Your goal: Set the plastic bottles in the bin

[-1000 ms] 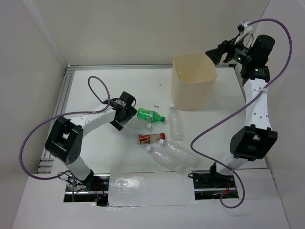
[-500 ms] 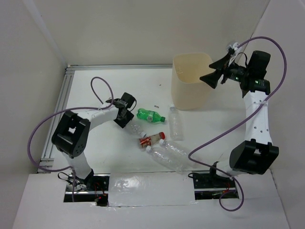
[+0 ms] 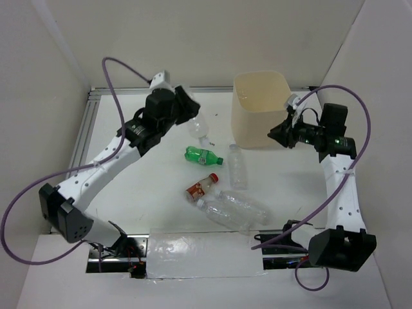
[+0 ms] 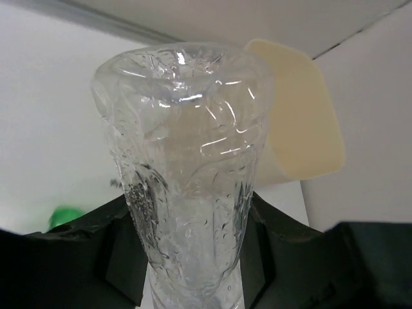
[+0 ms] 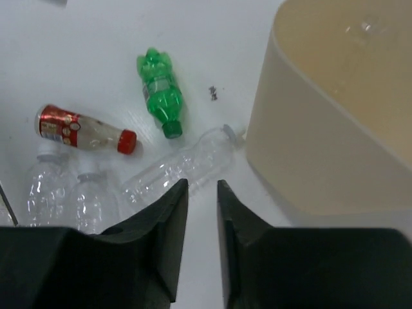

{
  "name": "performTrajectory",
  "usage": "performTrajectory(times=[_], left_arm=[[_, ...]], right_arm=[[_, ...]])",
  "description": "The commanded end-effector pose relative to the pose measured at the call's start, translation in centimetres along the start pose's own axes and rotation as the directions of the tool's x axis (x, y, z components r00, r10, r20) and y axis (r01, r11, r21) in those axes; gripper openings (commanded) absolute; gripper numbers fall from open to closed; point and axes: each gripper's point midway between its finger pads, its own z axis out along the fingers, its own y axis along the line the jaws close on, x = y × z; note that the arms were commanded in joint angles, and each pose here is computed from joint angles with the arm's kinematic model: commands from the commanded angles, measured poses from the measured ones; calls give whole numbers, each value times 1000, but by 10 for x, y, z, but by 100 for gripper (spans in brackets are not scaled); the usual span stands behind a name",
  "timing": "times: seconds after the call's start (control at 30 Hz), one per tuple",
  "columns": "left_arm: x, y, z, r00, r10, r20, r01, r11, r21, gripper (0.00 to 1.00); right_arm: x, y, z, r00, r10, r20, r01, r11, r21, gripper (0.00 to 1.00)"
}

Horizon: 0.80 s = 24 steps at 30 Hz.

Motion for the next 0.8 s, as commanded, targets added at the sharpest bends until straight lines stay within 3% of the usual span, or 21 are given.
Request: performTrajectory(times=[0.0,0.03,0.07,0.17,0.3,0.43,0.5,0.63,0.77], left_arm=[[-40,-89,30,973,156,173,-198,944,264,9],[-26,-93,45,969,183,164,-224,934,278,9],[-56,-124,41,957,155,244,-233,914,333,9],[-84,-171,59,930,102,352,-248,881,402,9],[-116,-205,69,888,-42,457,-197,865,462,13],[-106,-205,101,870,-59,489,-184,882,435,17],[-100,-210,106,837,-11,547,-222,907,358,22],[-61,-204,138,833,69,549,-271,916,295,43],[-38,-199,158,840,137,525,-307,917,253,66]], right_arm=[[34,2,4,997,27,-77,-24,999,44,35],[41,6,4,995,48,-89,-45,998,37,40],[47,10,7,994,58,-97,-56,998,23,41],[59,20,6,992,64,-106,-62,998,17,45],[84,36,3,989,49,-140,-47,999,20,51],[103,46,5,983,75,-167,-75,997,10,54],[103,47,5,984,77,-163,-76,997,14,62],[102,51,11,987,77,-140,-79,997,-12,76],[115,57,24,977,118,-176,-128,991,-45,80]])
